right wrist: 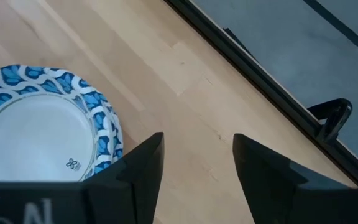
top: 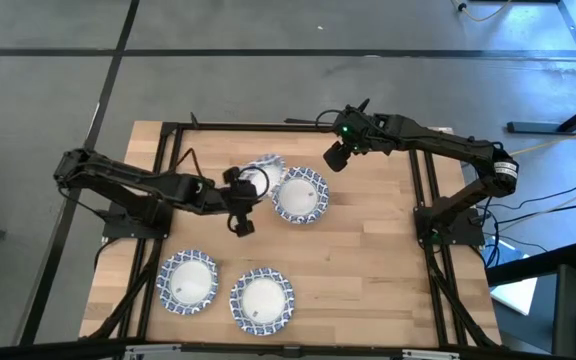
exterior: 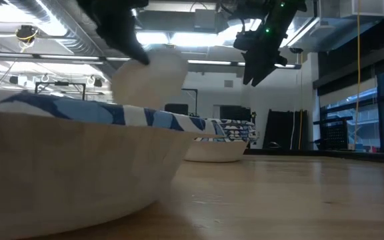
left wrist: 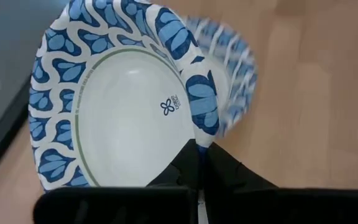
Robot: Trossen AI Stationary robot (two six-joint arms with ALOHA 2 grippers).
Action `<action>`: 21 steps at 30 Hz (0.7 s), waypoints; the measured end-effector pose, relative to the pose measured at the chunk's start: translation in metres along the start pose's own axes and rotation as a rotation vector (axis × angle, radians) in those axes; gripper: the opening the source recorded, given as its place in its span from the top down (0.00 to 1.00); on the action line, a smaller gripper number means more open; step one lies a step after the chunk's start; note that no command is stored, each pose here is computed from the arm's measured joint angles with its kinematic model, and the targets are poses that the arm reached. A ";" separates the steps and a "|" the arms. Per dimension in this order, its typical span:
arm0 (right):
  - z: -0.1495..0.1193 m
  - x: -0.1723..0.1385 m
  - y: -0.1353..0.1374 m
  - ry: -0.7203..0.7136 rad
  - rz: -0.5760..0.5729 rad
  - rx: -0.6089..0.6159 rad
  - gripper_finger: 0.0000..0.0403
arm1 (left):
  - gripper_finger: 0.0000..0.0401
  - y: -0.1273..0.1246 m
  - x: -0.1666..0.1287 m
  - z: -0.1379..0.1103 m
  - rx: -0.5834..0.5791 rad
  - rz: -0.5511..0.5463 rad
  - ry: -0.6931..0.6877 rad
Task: Nest bowls inside each other
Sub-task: Stack the blue patterned bowl on top of the other blue patterned bowl
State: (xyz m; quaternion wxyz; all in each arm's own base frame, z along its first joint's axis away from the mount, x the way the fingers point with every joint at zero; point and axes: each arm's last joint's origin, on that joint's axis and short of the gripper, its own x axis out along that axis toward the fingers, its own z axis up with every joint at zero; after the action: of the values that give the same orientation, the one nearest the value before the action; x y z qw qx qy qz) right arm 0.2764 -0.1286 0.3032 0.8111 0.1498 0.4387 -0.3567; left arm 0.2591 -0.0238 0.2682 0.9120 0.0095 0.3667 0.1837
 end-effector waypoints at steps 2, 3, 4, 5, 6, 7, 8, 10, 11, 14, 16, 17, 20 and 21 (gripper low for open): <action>0.000 0.000 -0.001 0.000 -0.002 0.002 0.52 | 1.00 -0.002 0.004 0.004 0.031 -0.005 -0.030; 0.001 0.000 -0.001 -0.001 -0.003 0.004 0.52 | 1.00 -0.002 0.005 0.005 0.045 -0.006 -0.039; 0.001 0.000 -0.001 -0.002 -0.003 0.005 0.52 | 1.00 -0.003 0.007 0.008 0.057 -0.005 -0.054; 0.001 0.000 -0.001 -0.003 -0.002 0.006 0.52 | 1.00 -0.003 0.008 0.011 0.073 -0.004 -0.059; 0.001 0.000 -0.001 -0.007 -0.001 0.007 0.52 | 1.00 -0.004 0.010 0.015 0.092 -0.001 -0.058; 0.002 0.000 -0.001 -0.015 0.001 0.010 0.52 | 1.00 -0.005 0.013 0.018 0.115 0.002 -0.057; 0.002 0.000 -0.001 -0.020 0.003 0.011 0.52 | 1.00 -0.007 0.016 0.023 0.145 0.003 -0.061; 0.003 0.000 -0.001 -0.024 0.004 0.012 0.52 | 1.00 -0.013 0.023 0.032 0.197 0.004 -0.067; 0.003 0.000 -0.001 -0.024 0.004 0.013 0.52 | 1.00 -0.016 0.026 0.037 0.218 0.005 -0.066; 0.003 0.000 -0.001 -0.021 0.003 0.015 0.52 | 1.00 -0.023 0.043 0.044 0.260 -0.014 -0.032; 0.002 0.000 -0.001 -0.016 0.002 0.015 0.52 | 1.00 -0.028 0.054 0.045 0.277 -0.023 0.004; 0.002 0.001 -0.001 -0.013 0.001 0.014 0.52 | 1.00 -0.030 0.059 0.045 0.284 -0.021 0.020; 0.001 0.000 -0.001 -0.001 -0.002 0.013 0.52 | 1.00 -0.035 0.076 0.040 0.312 -0.017 0.093; 0.000 0.000 -0.001 0.000 -0.003 0.016 0.52 | 1.00 -0.036 0.081 0.038 0.320 -0.016 0.114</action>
State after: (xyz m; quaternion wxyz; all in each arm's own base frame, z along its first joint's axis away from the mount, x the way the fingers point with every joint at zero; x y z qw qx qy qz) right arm 0.2759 -0.1299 0.3031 0.8094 0.1558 0.4361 -0.3613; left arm 0.3501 -0.0254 0.2364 0.8779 0.1413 0.4426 0.1161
